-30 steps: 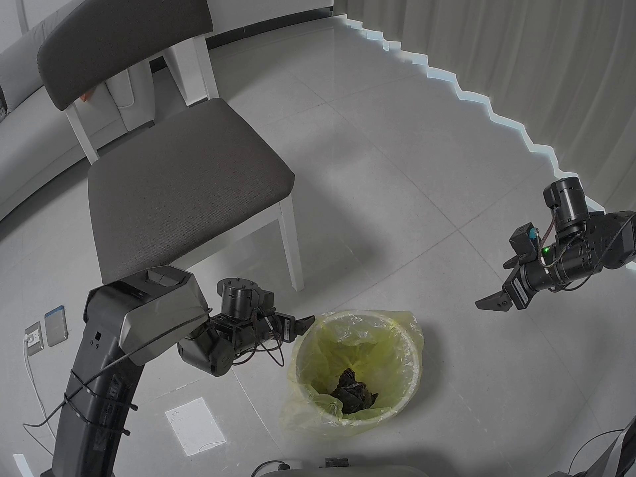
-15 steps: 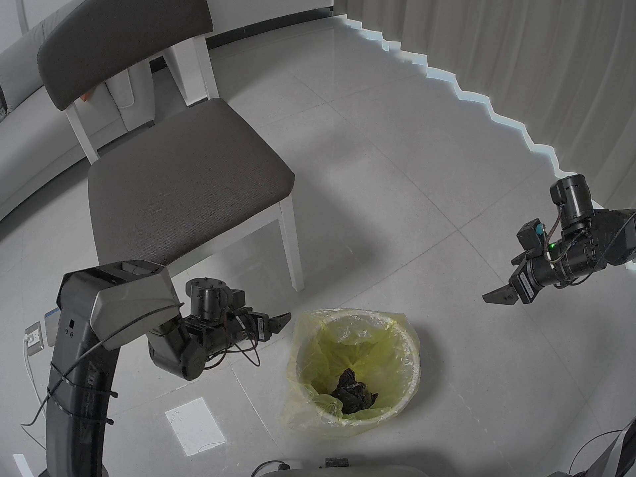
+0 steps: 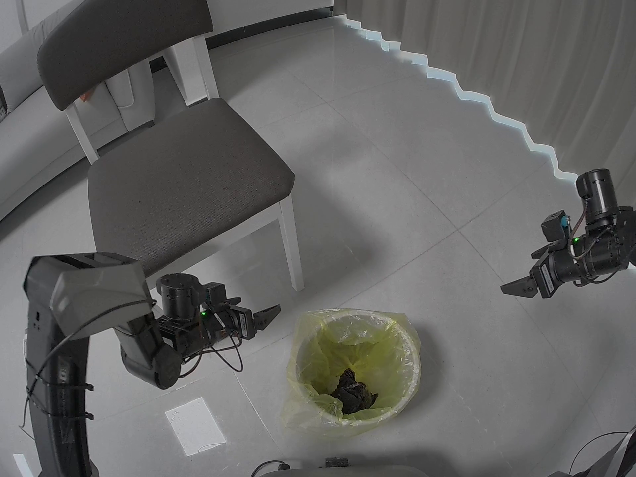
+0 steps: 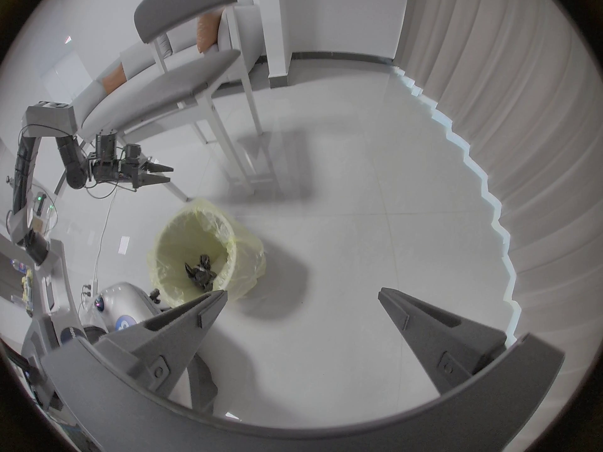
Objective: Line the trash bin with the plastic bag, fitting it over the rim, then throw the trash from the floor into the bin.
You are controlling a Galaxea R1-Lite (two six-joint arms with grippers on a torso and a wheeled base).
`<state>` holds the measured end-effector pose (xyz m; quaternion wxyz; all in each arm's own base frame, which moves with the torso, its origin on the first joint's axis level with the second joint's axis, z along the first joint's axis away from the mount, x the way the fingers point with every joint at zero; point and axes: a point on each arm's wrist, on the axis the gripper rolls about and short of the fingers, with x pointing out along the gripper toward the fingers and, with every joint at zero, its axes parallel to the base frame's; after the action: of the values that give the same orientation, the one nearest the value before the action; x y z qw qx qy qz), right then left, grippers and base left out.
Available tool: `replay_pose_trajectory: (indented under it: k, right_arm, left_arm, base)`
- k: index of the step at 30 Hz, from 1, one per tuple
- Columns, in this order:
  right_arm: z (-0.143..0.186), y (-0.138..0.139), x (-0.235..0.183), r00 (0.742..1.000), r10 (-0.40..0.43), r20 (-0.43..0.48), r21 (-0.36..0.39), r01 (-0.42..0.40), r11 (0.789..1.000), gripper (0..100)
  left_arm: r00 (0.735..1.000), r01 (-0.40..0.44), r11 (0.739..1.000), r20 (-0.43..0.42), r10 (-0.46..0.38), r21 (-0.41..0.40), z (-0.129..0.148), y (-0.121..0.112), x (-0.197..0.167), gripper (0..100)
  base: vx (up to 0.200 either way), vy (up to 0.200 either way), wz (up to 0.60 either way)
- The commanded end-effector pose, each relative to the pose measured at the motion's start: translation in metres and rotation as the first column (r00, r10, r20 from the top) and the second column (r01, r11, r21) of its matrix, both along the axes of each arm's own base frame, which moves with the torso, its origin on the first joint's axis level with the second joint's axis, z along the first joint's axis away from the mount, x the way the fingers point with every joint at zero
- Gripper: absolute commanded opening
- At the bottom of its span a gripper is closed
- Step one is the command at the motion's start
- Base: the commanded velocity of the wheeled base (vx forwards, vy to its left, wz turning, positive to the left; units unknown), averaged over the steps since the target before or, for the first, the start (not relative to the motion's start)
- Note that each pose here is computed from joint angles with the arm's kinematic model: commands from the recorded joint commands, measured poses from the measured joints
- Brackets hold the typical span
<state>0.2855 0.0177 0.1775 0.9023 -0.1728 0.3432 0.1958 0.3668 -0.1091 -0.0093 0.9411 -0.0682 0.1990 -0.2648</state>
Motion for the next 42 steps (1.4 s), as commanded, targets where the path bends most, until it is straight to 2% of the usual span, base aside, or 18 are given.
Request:
replay_pose_trajectory:
  k: [1,4,5,7,9,12,16,19,23,27,28,31,34,36,37,39,41,42]
  right_arm:
    - [0.054,-0.001,-0.079,0.976,-0.065,0.21,0.092,0.046,0.995,100]
    - [0.07,-0.002,-0.118,0.945,-0.109,0.309,0.154,0.063,0.986,100]
    - [0.074,-0.004,-0.145,0.921,-0.14,0.364,0.2,0.07,0.977,100]
    - [0.075,-0.005,-0.167,0.901,-0.158,0.403,0.231,0.067,0.971,100]
    - [0.069,-0.009,-0.213,0.857,-0.2,0.476,0.286,0.064,0.956,100]
    - [0.056,-0.012,-0.253,0.808,-0.23,0.542,0.323,0.052,0.945,100]
    - [0.027,-0.013,-0.304,0.713,-0.268,0.649,0.364,0.019,0.931,100]
    - [0.004,-0.012,-0.327,0.682,-0.271,0.679,0.402,-0.037,0.915,100]
    - [-0.022,-0.011,-0.347,0.668,-0.258,0.698,0.442,-0.118,0.889,100]
    - [-0.029,-0.011,-0.345,0.676,-0.285,0.68,0.466,-0.098,0.88,100]
    - [-0.032,-0.012,-0.344,0.684,-0.302,0.664,0.485,-0.086,0.87,100]
    - [-0.049,-0.012,-0.334,0.712,-0.277,0.645,0.446,-0.057,0.893,100]
    - [-0.07,-0.013,-0.321,0.706,-0.284,0.649,0.393,0.009,0.919,100]
    - [-0.09,-0.015,-0.31,0.672,-0.355,0.649,0.402,0.093,0.911,100]
    - [-0.092,-0.016,-0.309,0.655,-0.394,0.645,0.412,0.137,0.901,100]
    - [-0.094,-0.017,-0.309,0.65,-0.447,0.614,0.434,0.194,0.879,100]
    - [-0.094,-0.019,-0.309,0.62,-0.509,0.597,0.477,0.235,0.847,100]
    - [-0.094,-0.019,-0.309,0.608,-0.527,0.593,0.484,0.254,0.838,100]
  left_arm:
    - [0.962,0.157,0.984,0.238,-0.133,-0.082,0.117,0.006,-0.089,100]
    - [0.927,0.222,0.97,0.329,-0.179,-0.098,0.147,0.005,-0.132,100]
    - [0.901,0.26,0.959,0.384,-0.201,-0.109,0.165,0.007,-0.161,100]
    - [0.89,0.27,0.956,0.408,-0.204,-0.112,0.173,0.012,-0.178,100]
    - [0.881,0.242,0.963,0.444,-0.165,-0.122,0.185,0.025,-0.204,100]
    - [0.86,0.187,0.971,0.502,-0.091,-0.146,0.197,0.038,-0.227,100]
    - [0.797,0.148,0.97,0.604,-0.001,-0.193,0.209,0.062,-0.276,100]
    - [0.789,0.089,0.977,0.612,0.051,-0.196,0.196,0.082,-0.309,100]
    - [0.769,0.036,0.979,0.631,0.1,-0.2,0.168,0.099,-0.353,100]
    - [0.752,-0.059,0.977,0.634,0.178,-0.204,0.15,0.105,-0.375,100]
    - [0.749,-0.109,0.972,0.626,0.218,-0.208,0.137,0.106,-0.386,100]
    - [0.769,-0.17,0.965,0.587,0.255,-0.197,0.127,0.106,-0.388,100]
    - [0.755,-0.238,0.947,0.572,0.319,-0.214,0.126,0.107,-0.387,100]
    - [0.769,-0.293,0.936,0.533,0.352,-0.196,0.121,0.108,-0.386,100]
    - [0.773,-0.359,0.919,0.501,0.39,-0.162,0.115,0.109,-0.384,100]
    - [0.749,-0.512,0.856,0.451,0.486,-0.072,0.105,0.112,-0.382,100]
    - [0.715,-0.637,0.77,0.39,0.58,0.022,0.094,0.115,-0.382,100]
    - [0.707,-0.656,0.754,0.377,0.599,0.031,0.092,0.116,-0.382,100]
  base:
    - [0.0,0.0,0.0]
    - [0.0,0.0,0.0]
    - [0.0,0.0,0.0]
    - [0.0,0.0,0.0]
    - [0.0,0.0,0.0]
    - [0.0,0.0,0.0]
    - [0.0,0.0,0.0]
    - [0.0,0.0,0.0]
    - [0.0,0.0,0.0]
    - [0.0,0.0,0.0]
    - [0.0,0.0,0.0]
    - [0.0,0.0,0.0]
    - [0.0,0.0,0.0]
    - [0.0,0.0,0.0]
    - [0.0,0.0,0.0]
    - [0.0,0.0,0.0]
    - [0.0,0.0,0.0]
    - [0.0,0.0,0.0]
